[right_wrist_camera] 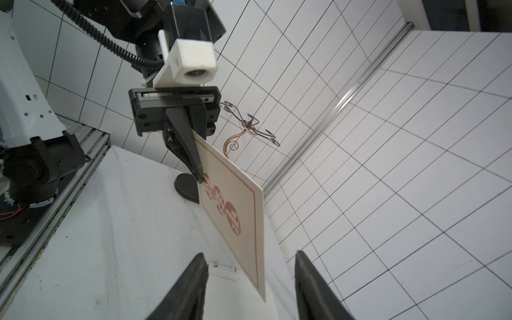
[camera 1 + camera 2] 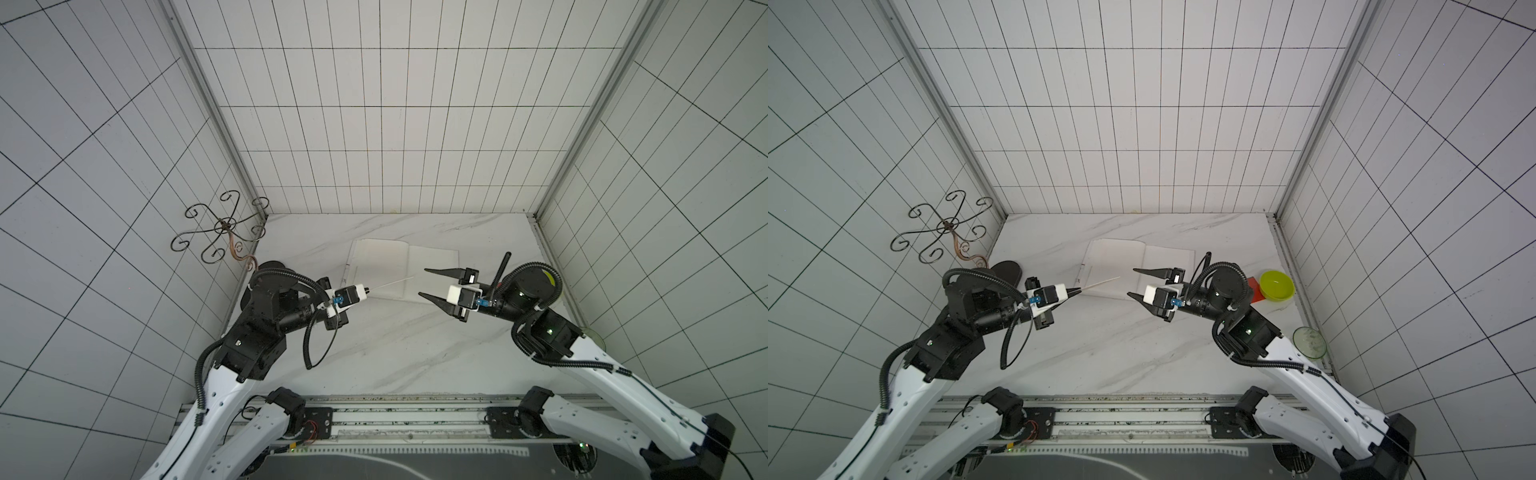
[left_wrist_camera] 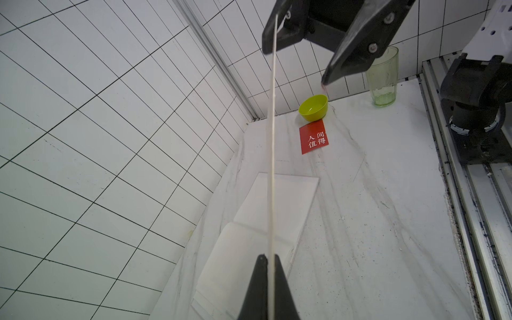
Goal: Place the photos into the photo albums
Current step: Pick up the photo at the center of the board.
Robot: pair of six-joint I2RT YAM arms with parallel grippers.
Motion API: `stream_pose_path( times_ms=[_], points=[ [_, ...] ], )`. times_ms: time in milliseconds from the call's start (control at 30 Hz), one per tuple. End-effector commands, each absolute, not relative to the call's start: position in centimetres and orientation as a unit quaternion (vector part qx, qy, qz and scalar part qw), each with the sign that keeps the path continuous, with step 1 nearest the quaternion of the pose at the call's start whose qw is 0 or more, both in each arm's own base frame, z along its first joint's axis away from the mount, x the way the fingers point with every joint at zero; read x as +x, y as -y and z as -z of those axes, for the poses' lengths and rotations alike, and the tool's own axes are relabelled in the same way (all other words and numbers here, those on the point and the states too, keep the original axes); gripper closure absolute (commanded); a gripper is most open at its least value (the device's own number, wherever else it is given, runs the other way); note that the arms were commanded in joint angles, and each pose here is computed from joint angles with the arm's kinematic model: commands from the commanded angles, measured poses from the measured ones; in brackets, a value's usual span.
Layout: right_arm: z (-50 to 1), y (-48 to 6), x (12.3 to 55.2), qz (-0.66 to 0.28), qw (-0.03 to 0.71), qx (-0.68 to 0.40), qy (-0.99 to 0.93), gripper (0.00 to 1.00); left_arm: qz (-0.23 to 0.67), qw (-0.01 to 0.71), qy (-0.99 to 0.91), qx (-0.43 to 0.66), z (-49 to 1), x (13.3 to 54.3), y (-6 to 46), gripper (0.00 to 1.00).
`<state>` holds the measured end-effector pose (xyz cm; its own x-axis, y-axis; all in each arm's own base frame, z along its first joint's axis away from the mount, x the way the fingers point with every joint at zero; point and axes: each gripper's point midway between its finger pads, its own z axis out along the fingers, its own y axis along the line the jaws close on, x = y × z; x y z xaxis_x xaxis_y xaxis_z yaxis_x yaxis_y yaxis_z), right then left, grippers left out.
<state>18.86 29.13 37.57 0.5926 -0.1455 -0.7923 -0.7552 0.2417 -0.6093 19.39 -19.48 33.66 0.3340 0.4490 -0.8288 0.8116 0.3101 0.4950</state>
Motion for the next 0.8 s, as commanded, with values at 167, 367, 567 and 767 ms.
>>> stream_pose_path(
  times_ms=[167, 367, 567, 767],
  points=[
    [-38.5, -30.6, 17.9, -0.255, 0.659, -0.612, -0.354, 0.49, 0.132, 0.578, -0.526, 0.610, -33.3, 18.3, 19.8, 1.00],
    [-38.2, -31.2, 17.4, -0.272, 0.639, -0.629, -0.349, 0.67, 0.124, 0.576, -0.521, 0.618, -32.7, 18.4, 20.1, 1.00],
    [-38.4, -31.4, 16.9, -0.277, 0.637, -0.632, -0.344, 0.85, 0.129, 0.575, -0.516, 0.621, -32.7, 18.6, 20.6, 1.00],
    [-38.4, -30.9, 17.5, -0.259, 0.653, -0.616, -0.356, 1.00, 0.134, 0.577, -0.514, 0.620, -32.8, 18.3, 20.7, 1.00]
  ],
)
